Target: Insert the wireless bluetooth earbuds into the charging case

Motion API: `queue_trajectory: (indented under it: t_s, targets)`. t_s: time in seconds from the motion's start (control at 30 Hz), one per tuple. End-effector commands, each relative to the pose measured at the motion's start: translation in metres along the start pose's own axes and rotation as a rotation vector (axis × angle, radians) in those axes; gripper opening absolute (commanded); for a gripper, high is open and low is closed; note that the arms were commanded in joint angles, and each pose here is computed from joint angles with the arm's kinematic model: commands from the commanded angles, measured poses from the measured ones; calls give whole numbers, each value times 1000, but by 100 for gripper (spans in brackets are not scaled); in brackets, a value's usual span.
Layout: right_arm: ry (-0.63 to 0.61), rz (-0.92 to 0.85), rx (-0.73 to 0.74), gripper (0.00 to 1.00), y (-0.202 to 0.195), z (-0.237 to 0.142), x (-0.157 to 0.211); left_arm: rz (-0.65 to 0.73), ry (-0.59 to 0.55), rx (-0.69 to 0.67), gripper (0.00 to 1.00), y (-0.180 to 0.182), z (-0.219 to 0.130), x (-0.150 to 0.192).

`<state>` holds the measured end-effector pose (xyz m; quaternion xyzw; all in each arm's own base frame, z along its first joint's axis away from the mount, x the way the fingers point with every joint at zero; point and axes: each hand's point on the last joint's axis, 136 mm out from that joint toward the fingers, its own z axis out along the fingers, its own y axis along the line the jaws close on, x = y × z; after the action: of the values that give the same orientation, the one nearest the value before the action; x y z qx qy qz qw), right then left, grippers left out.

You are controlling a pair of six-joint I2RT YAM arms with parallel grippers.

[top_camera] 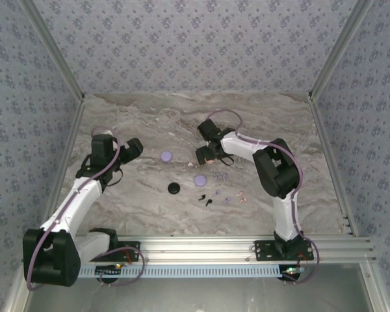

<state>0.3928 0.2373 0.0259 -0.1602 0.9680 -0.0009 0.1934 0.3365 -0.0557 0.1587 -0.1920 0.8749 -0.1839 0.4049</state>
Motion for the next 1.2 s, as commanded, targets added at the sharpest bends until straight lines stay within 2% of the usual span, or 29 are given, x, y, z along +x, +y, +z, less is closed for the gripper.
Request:
queue_trajectory:
  t_s: [0.0,0.27,0.5,0.7,0.9,1.03,1.17]
  targets:
    - [29,17,-20,93,2,-11,12,28,-19,-6,99,-6,-5,-12]
    - [44,26,-73,83,8,-5,16,40,-25,-14,99,-7,-8,-15]
    - [58,13,-92,68,11,-4,17,46,-27,-18,99,-7,-9,-17]
    - [-11,-5,-103,58,9,-18,7,45,-25,10,99,-14,-11,-19]
    - [-195,-85,-109,57,3,-64,-22,47,-2,114,99,-38,-14,-24]
    - [-376,-188,-125,57,1,-111,-39,54,35,262,99,-72,-23,-30]
    - [-577,-326,-132,57,3,-159,-39,82,97,451,97,-118,-39,-33]
